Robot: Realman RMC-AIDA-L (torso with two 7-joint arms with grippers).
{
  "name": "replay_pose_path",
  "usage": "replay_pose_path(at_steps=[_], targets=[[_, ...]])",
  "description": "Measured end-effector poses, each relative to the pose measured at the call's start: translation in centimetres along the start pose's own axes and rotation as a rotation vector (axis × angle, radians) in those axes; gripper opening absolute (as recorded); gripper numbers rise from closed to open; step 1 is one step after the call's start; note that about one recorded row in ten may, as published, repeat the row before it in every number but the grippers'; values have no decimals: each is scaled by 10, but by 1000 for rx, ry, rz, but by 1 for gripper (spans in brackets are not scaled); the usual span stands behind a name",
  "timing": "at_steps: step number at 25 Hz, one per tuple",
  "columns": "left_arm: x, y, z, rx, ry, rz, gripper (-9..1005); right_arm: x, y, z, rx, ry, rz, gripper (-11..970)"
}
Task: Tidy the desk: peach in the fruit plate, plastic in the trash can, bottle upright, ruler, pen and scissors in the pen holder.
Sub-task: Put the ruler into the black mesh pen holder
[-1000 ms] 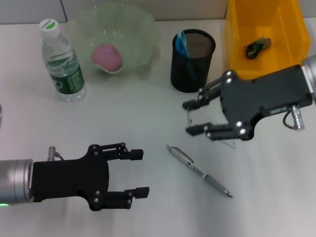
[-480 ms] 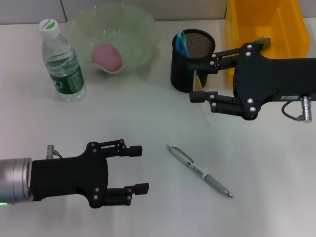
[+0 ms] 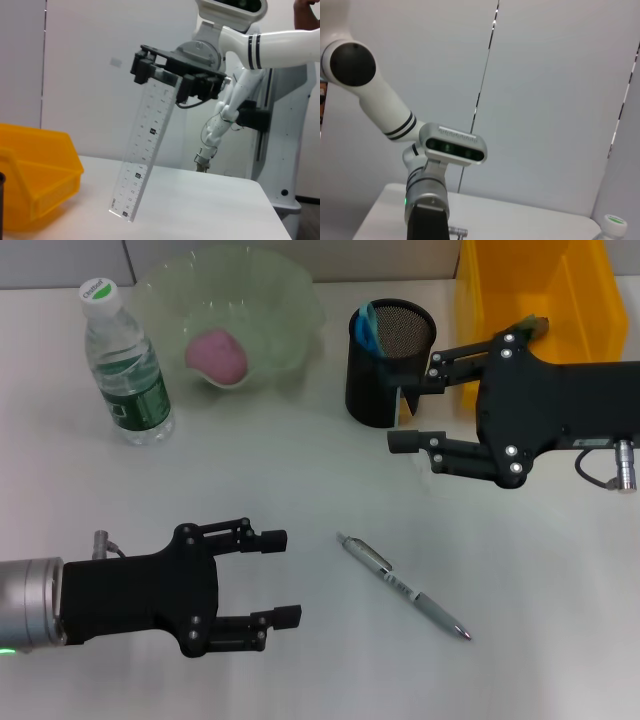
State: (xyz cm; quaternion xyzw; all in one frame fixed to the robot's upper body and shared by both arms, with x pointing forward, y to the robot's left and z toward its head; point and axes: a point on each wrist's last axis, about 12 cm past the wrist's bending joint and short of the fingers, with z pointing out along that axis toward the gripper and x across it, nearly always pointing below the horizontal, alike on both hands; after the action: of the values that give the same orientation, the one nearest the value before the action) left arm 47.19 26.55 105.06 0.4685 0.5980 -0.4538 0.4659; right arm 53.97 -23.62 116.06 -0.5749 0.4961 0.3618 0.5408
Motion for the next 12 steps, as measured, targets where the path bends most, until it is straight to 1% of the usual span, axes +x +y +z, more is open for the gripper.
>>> replay_pose_path(at_steps=[3,4,5,6,7,10,11,12], targets=[[-1,1,0,-15,-16,-12,753,0,4,-5,6,31,-115,405],[-2,2,0,-20,-21,-14,753,1,5,-6,7,35,-140,405],[-2,2,0,-20,-21,-14,753,1,5,-6,7,35,-140,406],[-3,2,0,-28,-29,-17,753,3,8,-8,10,40,-205,406],[-3,2,0,-28,-29,-17,753,3,8,-8,10,40,-205,407],[-4,4,-1,-44,-39,-27,753,6,13,-11,19,40,-293,408],[-3,4,-1,-50,-41,-35,753,7,15,-13,22,34,-352,408],[-3,4,-1,-50,-41,-35,753,7,15,-13,22,34,-352,409]])
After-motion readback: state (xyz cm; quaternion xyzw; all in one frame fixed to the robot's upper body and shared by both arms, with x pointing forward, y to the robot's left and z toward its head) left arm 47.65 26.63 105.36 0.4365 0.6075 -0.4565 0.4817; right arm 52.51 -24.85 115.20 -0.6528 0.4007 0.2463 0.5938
